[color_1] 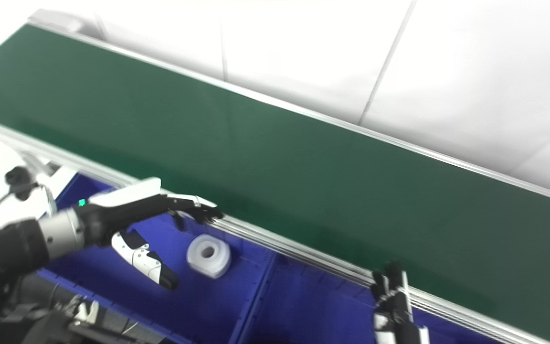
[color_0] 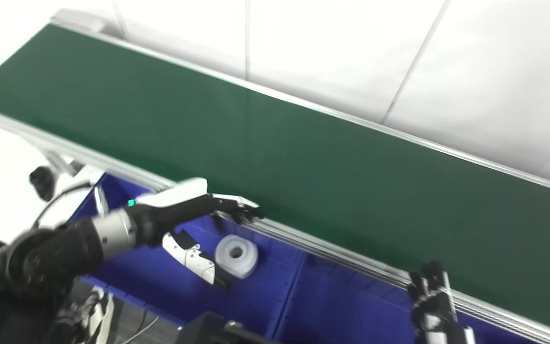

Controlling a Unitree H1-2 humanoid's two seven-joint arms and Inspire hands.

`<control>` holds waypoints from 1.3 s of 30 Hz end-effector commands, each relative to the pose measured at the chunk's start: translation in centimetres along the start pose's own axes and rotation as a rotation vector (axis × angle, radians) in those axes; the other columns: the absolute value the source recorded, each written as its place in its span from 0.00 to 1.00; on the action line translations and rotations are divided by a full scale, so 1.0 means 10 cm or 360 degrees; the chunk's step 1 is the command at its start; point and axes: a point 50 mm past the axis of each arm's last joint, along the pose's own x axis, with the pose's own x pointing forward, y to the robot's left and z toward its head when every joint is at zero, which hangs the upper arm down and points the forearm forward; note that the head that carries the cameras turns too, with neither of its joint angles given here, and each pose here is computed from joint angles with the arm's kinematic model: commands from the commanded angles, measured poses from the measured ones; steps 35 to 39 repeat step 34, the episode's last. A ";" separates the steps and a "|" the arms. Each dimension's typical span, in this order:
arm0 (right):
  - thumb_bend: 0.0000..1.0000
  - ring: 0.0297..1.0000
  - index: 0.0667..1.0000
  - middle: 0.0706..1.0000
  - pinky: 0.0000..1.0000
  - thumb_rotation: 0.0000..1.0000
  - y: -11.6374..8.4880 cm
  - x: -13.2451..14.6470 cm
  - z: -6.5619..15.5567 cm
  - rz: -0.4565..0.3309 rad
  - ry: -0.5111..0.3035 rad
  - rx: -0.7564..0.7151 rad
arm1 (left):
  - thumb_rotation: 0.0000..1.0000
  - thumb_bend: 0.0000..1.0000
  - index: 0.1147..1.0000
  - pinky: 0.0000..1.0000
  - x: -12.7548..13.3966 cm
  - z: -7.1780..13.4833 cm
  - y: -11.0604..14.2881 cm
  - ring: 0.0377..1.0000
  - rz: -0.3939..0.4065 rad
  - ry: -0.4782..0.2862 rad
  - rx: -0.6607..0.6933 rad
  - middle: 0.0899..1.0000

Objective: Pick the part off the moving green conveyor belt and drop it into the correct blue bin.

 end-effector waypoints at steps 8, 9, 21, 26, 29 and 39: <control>0.74 0.95 0.99 0.99 0.96 0.75 0.75 0.11 0.20 -0.0082 -0.0042 -0.0058 | 0.90 0.89 1.00 1.00 0.08 0.01 -0.59 1.00 0.0720 -0.0309 -0.0824 1.00; 0.74 0.96 0.99 1.00 0.97 0.74 0.81 0.13 0.21 -0.0083 -0.0045 -0.0043 | 0.94 0.84 1.00 1.00 0.10 -0.03 -0.68 1.00 0.0762 -0.0263 -0.0838 1.00; 0.77 0.96 1.00 1.00 0.98 0.79 1.05 0.20 0.30 -0.0175 -0.0040 -0.0015 | 0.96 0.77 1.00 1.00 0.25 -0.46 -0.73 1.00 0.0624 -0.0149 -0.0692 1.00; 0.76 0.96 0.99 1.00 0.96 0.80 1.00 0.19 0.33 -0.0215 -0.0054 -0.0056 | 0.95 0.79 1.00 1.00 0.34 -0.39 -0.77 1.00 0.0576 -0.0181 -0.0693 1.00; 0.76 0.96 1.00 1.00 0.97 0.80 0.99 0.18 0.34 -0.0229 -0.0047 -0.0075 | 0.94 0.81 1.00 1.00 0.37 -0.33 -0.78 1.00 0.0637 -0.0211 -0.0705 1.00; 0.76 0.95 0.99 1.00 0.96 0.81 0.99 0.19 0.36 -0.0249 -0.0048 -0.0095 | 0.93 0.77 1.00 1.00 0.41 -0.29 -0.78 1.00 0.0838 -0.0265 -0.0743 1.00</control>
